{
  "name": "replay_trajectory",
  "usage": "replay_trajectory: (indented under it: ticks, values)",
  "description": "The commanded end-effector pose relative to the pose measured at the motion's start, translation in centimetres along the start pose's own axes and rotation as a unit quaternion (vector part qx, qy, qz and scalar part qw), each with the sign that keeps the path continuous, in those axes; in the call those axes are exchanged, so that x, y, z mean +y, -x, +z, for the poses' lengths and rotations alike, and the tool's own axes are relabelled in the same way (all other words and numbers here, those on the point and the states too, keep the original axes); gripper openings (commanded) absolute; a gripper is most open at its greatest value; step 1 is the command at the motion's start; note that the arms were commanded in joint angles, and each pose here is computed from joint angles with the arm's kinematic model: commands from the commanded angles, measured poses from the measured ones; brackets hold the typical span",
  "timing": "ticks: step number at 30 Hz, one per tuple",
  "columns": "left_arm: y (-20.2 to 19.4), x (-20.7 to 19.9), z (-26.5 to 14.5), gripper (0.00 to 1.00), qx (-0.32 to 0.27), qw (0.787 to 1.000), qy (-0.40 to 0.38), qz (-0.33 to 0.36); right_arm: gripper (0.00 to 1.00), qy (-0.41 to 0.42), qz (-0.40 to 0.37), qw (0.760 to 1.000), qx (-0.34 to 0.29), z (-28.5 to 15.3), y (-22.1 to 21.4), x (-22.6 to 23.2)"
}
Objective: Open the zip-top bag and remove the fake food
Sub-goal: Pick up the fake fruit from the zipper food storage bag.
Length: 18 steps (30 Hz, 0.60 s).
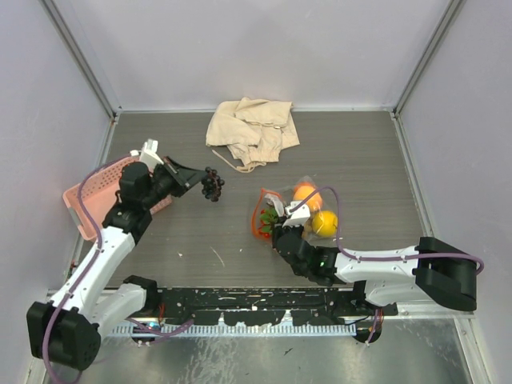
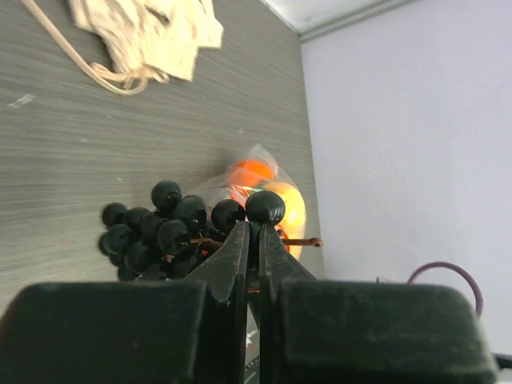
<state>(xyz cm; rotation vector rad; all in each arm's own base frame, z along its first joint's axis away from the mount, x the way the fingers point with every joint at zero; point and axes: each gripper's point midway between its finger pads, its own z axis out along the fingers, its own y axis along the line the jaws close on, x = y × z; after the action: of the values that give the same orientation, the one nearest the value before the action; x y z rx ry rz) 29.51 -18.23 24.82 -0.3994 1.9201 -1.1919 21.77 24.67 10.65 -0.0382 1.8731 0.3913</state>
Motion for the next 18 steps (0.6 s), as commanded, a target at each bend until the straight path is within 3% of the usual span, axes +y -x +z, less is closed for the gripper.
replay_trajectory:
  ticks: [1,18]
  values:
    - [3.6,-1.0,-2.5,0.0,-0.037,0.998,0.009,0.051,0.01,-0.006,0.031,0.999,-0.027,0.0,2.3,0.4]
    - [14.0,4.7,-7.5,0.0,-0.158,0.985,0.067,-0.016,0.01,-0.013,0.032,0.999,-0.026,-0.1,2.1,-0.2]
